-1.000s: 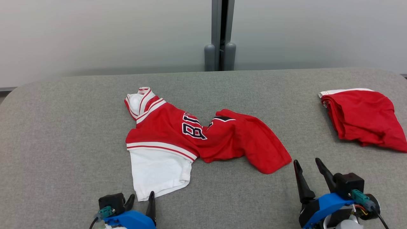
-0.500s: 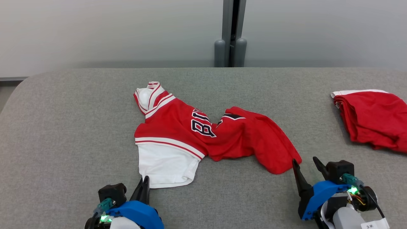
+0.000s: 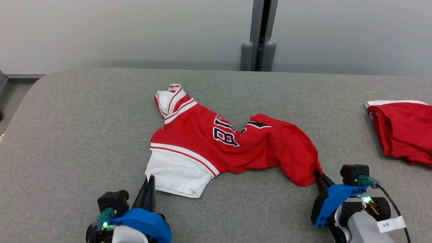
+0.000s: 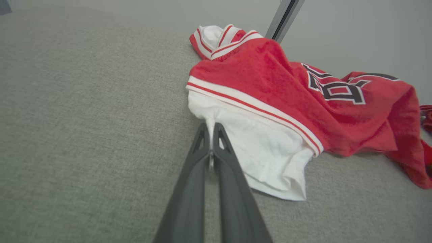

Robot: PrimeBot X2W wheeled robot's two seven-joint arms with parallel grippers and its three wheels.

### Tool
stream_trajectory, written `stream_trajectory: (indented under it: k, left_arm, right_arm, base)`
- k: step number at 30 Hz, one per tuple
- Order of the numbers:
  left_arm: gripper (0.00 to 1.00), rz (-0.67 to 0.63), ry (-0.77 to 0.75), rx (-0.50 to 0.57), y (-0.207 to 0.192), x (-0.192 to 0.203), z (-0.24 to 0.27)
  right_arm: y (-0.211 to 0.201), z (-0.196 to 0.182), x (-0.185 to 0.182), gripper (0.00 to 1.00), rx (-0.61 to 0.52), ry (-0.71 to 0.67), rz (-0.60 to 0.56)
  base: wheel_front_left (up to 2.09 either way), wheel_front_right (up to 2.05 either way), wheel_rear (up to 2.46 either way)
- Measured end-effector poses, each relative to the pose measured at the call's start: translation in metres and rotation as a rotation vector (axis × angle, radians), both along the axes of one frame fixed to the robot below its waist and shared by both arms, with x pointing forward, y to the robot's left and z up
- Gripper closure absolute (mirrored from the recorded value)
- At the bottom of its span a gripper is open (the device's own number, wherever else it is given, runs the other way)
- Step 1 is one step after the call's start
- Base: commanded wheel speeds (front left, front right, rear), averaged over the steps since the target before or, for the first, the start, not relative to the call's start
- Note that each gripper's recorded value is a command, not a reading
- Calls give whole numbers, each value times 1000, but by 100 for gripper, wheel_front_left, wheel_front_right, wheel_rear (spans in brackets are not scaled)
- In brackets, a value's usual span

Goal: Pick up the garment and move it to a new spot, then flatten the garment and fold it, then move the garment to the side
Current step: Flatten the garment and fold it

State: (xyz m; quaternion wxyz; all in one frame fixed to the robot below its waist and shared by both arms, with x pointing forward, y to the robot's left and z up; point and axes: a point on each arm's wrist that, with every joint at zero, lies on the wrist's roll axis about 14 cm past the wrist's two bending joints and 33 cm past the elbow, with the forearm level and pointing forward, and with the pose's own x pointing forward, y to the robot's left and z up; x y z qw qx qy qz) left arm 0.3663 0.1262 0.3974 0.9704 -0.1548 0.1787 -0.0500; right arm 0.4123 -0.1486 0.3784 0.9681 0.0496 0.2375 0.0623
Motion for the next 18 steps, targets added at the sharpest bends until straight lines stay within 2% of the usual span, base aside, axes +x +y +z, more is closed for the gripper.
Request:
stream_trajectory:
  k: [7,11,18]
  left_arm:
    - [100,-22,-185,-32,-3,26,53]
    - [100,-48,-429,-58,-5,49,131]
    - [100,-156,-820,41,-11,52,280]
  right_arm:
    - [6,45,21,100,120,-151,-39]
    - [12,94,33,100,186,-286,-30]
    - [-9,205,34,100,233,-555,-19]
  base:
    - [0,0,0]
    - [0,0,0]
    - [0,0,0]
